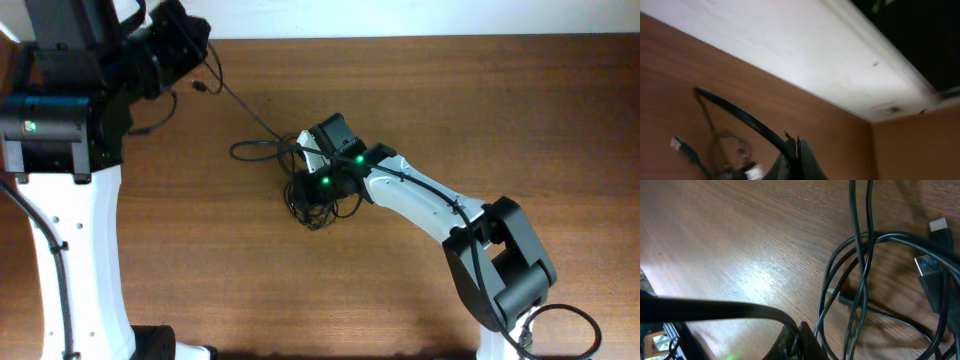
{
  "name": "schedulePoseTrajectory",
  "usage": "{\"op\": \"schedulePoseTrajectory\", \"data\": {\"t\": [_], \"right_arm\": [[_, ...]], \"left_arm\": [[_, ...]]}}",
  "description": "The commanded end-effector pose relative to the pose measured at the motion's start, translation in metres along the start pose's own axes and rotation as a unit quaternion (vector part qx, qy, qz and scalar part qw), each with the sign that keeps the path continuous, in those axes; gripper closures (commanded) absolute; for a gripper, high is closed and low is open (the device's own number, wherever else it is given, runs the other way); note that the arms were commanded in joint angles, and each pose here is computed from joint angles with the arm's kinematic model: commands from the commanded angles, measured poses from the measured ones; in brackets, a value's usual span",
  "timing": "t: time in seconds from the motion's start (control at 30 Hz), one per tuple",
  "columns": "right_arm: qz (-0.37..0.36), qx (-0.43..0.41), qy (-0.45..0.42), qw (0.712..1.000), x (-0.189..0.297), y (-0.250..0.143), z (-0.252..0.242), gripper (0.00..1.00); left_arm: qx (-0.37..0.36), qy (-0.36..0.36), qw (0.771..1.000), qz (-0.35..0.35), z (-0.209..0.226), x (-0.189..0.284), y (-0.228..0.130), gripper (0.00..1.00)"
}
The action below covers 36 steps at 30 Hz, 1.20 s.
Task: Untangle cables
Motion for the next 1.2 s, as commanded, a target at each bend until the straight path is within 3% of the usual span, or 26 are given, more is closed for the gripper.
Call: {"op": "schedulePoseTrajectory", "data": {"t": [0.0,0.2,0.33,0.47,0.53,0.87,1.03,1.17], "right_arm": [[-0.04,0.015,0.024,0.999,0.04,0.01,0.017,0.96],[-0.106,-0.016,-0.005,0.994,0.114,0.014,0.018,0.96],[-0.144,-0.047,0.0,0.988,0.141,0.013,0.03,0.96],[-0.176,-0.089,0.019,0.98,0.167,0.016,0.036,0.96],[-0.195,-0.09,0.029,0.976,0.182,0.02,0.042,0.96],[-0.253,-0.054,0.077,0.963,0.233,0.038,0.087,0.96],[-0.267,-0.063,0.094,0.957,0.26,0.039,0.105,0.96],[-0.261,-0.131,-0.016,0.956,0.261,0.03,0.06,0.96]], "left_arm": [[-0.101,0.017,0.994,0.04,0.01,-0.005,-0.014,1.0],[-0.12,0.035,0.97,0.21,0.047,-0.066,-0.072,1.0],[-0.203,-0.093,0.932,0.284,0.022,-0.104,-0.11,1.0],[-0.223,-0.177,0.896,0.341,0.006,-0.146,-0.15,1.0],[-0.21,-0.185,0.888,0.366,0.011,-0.161,-0.164,1.0],[-0.28,-0.37,0.822,0.332,-0.015,-0.16,-0.183,0.97],[-0.285,-0.37,0.82,0.332,-0.014,-0.16,-0.184,0.92],[-0.301,-0.345,0.821,0.34,-0.007,-0.163,-0.185,0.88]]}}
Point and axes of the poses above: each gripper's point midway between its finger pads, its own x axis back along the fingers, its own z axis along the line the jaws close on, y = z × x, the point moved 4 cm from there along x, back along the fingers, and after that the axes turned 15 degrees about -x, right-handed, at the moved point
